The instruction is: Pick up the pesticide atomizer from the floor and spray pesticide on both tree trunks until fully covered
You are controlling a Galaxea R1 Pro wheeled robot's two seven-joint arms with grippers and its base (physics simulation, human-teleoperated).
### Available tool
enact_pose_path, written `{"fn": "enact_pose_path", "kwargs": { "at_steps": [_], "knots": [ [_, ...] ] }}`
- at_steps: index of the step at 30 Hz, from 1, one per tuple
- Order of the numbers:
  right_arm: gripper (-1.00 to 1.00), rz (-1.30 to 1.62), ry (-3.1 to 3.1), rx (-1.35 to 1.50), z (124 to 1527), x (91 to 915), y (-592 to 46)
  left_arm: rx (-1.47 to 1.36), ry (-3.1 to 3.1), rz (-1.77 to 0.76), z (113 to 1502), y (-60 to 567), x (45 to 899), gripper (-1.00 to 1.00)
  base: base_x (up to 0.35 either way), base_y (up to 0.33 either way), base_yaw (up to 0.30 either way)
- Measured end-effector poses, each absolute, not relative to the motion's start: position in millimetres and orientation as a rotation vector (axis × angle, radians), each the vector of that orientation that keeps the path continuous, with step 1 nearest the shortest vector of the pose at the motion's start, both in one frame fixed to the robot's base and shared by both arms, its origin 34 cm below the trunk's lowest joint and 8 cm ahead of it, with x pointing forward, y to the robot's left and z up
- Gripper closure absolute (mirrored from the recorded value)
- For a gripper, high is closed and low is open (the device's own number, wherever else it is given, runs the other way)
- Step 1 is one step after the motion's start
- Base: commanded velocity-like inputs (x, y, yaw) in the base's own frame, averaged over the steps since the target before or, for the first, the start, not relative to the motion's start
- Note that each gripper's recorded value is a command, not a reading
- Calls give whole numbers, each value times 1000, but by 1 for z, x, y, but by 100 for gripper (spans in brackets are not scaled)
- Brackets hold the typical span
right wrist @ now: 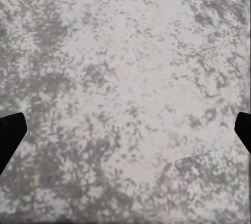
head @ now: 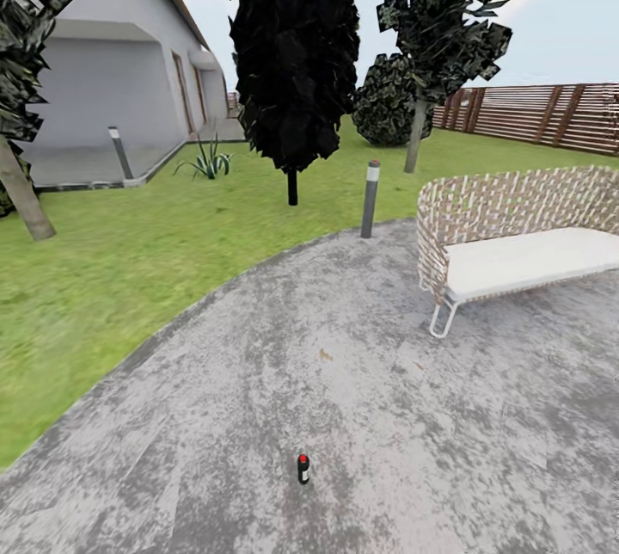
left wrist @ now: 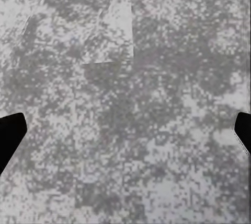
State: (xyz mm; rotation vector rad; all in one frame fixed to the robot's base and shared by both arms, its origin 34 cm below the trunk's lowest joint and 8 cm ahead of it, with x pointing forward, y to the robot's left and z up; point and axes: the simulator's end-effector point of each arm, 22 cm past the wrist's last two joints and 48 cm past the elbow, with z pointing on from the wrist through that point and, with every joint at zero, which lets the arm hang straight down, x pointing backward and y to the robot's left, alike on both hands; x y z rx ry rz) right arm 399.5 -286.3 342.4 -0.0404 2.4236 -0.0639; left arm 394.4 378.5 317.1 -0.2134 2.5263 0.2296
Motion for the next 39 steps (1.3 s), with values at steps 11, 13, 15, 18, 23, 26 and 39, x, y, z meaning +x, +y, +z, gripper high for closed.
{"fn": "enact_pose_path", "kwargs": {
  "at_steps": [11, 13, 15, 18, 23, 26, 39],
  "knots": [
    [-100, -64, 2426, -40, 342, 399, -286, -214, 2527, 230, 317, 379, 394, -100, 0, 112, -289],
    [-100, -64, 2425, -40, 342, 399, -286, -214, 2526, 231, 317, 379, 395, -100, 0, 302, -289],
    [-100, -64, 2424, -40, 342, 399, -286, -214, 2525, 230, 317, 379, 395, -100, 0, 304, -289],
    [-100, -64, 2424, -40, 342, 399, -286, -214, 2525, 230, 317, 379, 395, -100, 0, 306, -289],
    [-100, -63, 2424, -40, 342, 399, -286, -214, 2525, 230, 317, 379, 395, -100, 0, 306, -289],
    [-100, -63, 2424, -40, 342, 399, -286, -213, 2526, 230, 317, 379, 395, -100, 0, 306, -289],
    [-100, -64, 2425, -40, 342, 399, -286, -212, 2526, 229, 317, 378, 395, -100, -84, 297, -290]
  ]
}}
